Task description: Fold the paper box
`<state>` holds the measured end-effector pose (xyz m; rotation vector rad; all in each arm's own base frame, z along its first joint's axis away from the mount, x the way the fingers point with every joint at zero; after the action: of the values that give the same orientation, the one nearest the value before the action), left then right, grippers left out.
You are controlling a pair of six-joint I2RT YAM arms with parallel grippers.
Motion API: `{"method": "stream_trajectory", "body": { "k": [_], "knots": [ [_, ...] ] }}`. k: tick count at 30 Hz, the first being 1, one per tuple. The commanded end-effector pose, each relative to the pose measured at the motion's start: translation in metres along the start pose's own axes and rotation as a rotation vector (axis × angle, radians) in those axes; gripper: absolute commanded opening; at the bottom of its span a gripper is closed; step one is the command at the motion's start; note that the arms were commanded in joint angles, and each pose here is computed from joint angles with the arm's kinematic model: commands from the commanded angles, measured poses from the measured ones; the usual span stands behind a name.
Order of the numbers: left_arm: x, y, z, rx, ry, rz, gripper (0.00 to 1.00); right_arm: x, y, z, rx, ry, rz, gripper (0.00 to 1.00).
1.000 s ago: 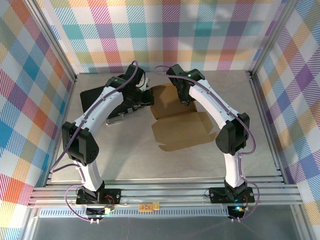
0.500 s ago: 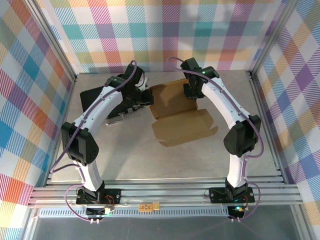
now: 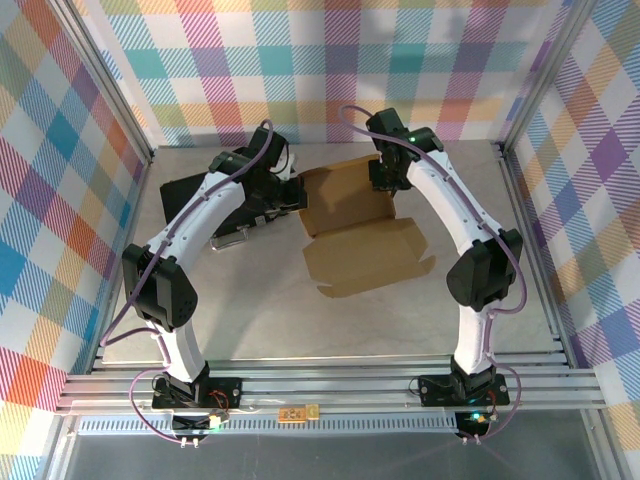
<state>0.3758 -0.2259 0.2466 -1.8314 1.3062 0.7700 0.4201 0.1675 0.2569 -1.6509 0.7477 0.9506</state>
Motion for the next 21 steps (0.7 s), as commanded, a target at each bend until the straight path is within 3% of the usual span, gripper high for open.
{"method": "stream_trajectory", "body": {
  "k": [1,8,15,21],
  "knots": [
    [-0.018,-0.002,-0.006,-0.005,0.024,-0.017,0.00,-0.005,-0.006,0.005,-0.003,-0.048,-0.019,0.43],
    [-0.017,-0.003,-0.007,-0.004,0.026,-0.017,0.00,0.008,0.004,0.005,-0.024,-0.037,0.029,0.38],
    [-0.016,-0.003,-0.007,-0.003,0.024,-0.014,0.00,0.018,0.009,-0.002,-0.037,0.032,0.047,0.16],
    [-0.016,-0.004,-0.007,-0.003,0.021,-0.017,0.00,0.015,0.009,-0.011,-0.058,0.153,0.059,0.05]
  ]
}}
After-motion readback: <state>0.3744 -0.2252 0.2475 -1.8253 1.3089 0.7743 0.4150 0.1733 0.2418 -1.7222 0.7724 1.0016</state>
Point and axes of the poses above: each hand's point on the last joint's axis, 136 mm out from that joint toward the fingers, its own x axis out along the fingers, its own z axis along the line the jaws close on, y = z × x, the point moved 3 cm from there along -x, back along the fingers, and after that the axes turned 11 degrees about -x, right-handed, at the moved point
